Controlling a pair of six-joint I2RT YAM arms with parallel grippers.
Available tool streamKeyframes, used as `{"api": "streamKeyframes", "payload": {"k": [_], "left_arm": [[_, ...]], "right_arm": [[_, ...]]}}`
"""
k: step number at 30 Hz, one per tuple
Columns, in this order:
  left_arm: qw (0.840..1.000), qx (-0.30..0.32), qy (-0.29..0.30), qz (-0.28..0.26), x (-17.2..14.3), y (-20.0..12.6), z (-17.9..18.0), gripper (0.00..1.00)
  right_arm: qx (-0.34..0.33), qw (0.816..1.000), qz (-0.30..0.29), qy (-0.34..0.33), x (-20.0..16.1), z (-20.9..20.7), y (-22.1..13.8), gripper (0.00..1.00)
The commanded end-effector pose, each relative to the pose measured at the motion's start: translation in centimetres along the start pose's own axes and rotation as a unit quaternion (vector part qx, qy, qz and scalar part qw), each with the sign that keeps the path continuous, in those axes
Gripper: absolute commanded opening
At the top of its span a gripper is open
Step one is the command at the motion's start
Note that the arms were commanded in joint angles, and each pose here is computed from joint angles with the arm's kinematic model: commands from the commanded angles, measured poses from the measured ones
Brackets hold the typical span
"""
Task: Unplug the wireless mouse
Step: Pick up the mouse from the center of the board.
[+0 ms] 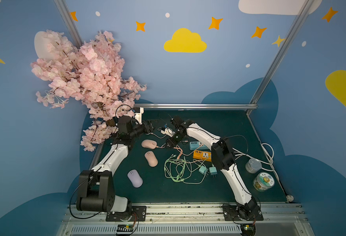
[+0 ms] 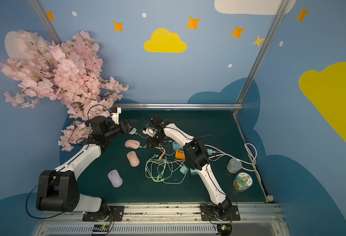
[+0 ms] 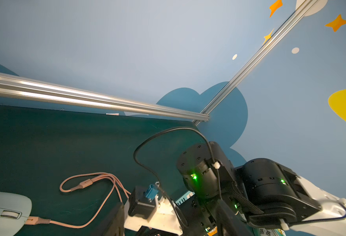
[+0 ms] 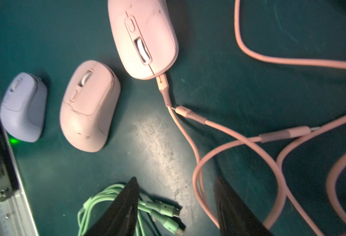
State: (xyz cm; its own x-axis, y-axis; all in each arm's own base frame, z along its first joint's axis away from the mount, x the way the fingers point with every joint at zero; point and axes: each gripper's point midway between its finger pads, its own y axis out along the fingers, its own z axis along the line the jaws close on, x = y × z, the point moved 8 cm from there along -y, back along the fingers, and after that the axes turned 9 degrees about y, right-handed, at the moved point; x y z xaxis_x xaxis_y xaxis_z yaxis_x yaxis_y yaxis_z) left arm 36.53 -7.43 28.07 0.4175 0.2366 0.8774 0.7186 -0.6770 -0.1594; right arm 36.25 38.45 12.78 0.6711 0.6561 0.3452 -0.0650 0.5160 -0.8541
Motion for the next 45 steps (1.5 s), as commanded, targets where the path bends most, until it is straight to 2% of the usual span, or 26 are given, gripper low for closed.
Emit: {"api": "streamKeyframes", "payload": {"k": [1, 14, 17, 19, 20, 21, 22, 28, 36, 41, 45], "left_arm": [[1.0, -0.014, -0.005, -0.009, 0.2, 0.2, 0.0, 0.69], [1.0, -0.016, -0.001, -0.012, 0.3, 0.0, -0.2, 0.69], [1.0, -0.013, 0.006, -0.01, 0.3, 0.0, -0.2, 0.69], [1.0, -0.012, 0.014, -0.01, 0.2, -0.1, -0.2, 0.69], [1.0, -0.012, 0.018, -0.01, 0.3, -0.2, -0.3, 0.69], [1.0, -0.01, 0.022, -0.009, 0.2, -0.2, -0.3, 0.69], [1.0, -0.009, 0.028, -0.01, 0.3, -0.3, -0.3, 0.69], [1.0, -0.009, 0.028, -0.007, 0.1, 0.1, 0.3, 0.69], [0.999, -0.031, 0.039, -0.005, 0.0, 0.4, 0.5, 0.71], [0.996, -0.053, 0.072, -0.026, -0.2, 0.1, 0.1, 0.71], [0.987, -0.087, 0.13, -0.043, -1.0, -0.4, -0.8, 0.71]], "right_arm": [[-0.033, 0.999, 0.017, -0.037, -0.1, 0.0, 0.4, 0.62], [-0.077, 0.996, 0.016, -0.047, 1.0, -1.2, 3.4, 0.64], [-0.075, 0.996, 0.021, -0.045, 1.0, -1.5, 4.2, 0.59], [-0.068, 0.997, 0.02, -0.043, 1.0, -1.4, 4.2, 0.46], [-0.06, 0.997, 0.019, -0.042, 1.0, -1.1, 4.1, 0.31], [-0.048, 0.998, 0.016, -0.038, 1.1, -1.0, 3.9, 0.08], [-0.033, 0.999, 0.01, -0.032, 1.1, -0.7, 3.6, 0.0], [0.043, 0.998, -0.035, -0.01, 1.8, 1.7, -0.2, 0.0], [0.131, 0.985, -0.103, -0.035, 2.5, 6.7, -8.6, 0.0], [0.143, 0.978, -0.141, -0.045, 2.6, 8.1, -12.9, 0.0], [0.166, 0.971, -0.166, -0.054, 2.7, 9.0, -15.7, 0.0]]}}
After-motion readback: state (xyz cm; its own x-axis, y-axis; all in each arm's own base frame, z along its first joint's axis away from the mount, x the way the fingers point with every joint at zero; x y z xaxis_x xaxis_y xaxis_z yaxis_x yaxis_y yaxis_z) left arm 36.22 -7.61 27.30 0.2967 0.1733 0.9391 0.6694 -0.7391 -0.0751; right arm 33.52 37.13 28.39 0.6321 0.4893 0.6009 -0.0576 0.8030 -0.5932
